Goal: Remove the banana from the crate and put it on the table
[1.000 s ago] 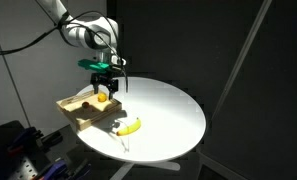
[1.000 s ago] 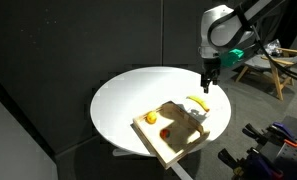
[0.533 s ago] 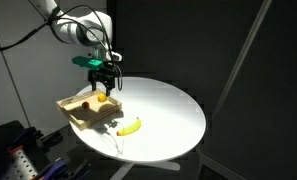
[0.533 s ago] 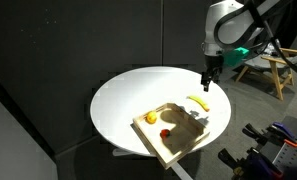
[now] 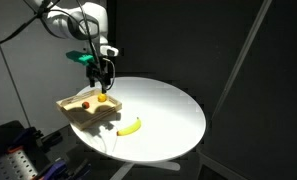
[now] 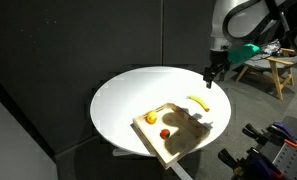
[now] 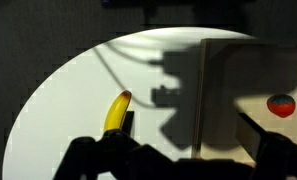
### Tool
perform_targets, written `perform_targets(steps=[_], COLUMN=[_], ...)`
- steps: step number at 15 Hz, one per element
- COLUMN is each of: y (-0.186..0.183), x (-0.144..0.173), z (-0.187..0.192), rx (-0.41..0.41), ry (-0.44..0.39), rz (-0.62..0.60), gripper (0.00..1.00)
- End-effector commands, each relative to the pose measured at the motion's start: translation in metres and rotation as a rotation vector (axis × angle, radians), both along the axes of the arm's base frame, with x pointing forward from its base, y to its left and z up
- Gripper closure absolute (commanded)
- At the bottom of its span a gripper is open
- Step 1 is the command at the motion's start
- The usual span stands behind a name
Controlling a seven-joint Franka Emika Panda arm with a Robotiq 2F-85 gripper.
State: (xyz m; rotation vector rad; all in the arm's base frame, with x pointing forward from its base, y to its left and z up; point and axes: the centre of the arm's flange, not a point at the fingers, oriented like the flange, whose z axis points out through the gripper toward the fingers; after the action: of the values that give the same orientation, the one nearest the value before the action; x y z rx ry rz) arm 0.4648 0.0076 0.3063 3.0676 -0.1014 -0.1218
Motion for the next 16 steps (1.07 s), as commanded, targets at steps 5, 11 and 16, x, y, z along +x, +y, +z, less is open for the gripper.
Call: perform_targets(steps=[5,11,16], y=[0.000,0.000,0.000], x=[-0.007,-0.008,-0.008], z=[0.006,0.005,0.005], rx=[-0.002,-0.002,-0.002], ry=[-0.011,-0.010,-0.010], rz=[-0.024,-0.025,-0.025], gripper=[0.00,0.00,0.00])
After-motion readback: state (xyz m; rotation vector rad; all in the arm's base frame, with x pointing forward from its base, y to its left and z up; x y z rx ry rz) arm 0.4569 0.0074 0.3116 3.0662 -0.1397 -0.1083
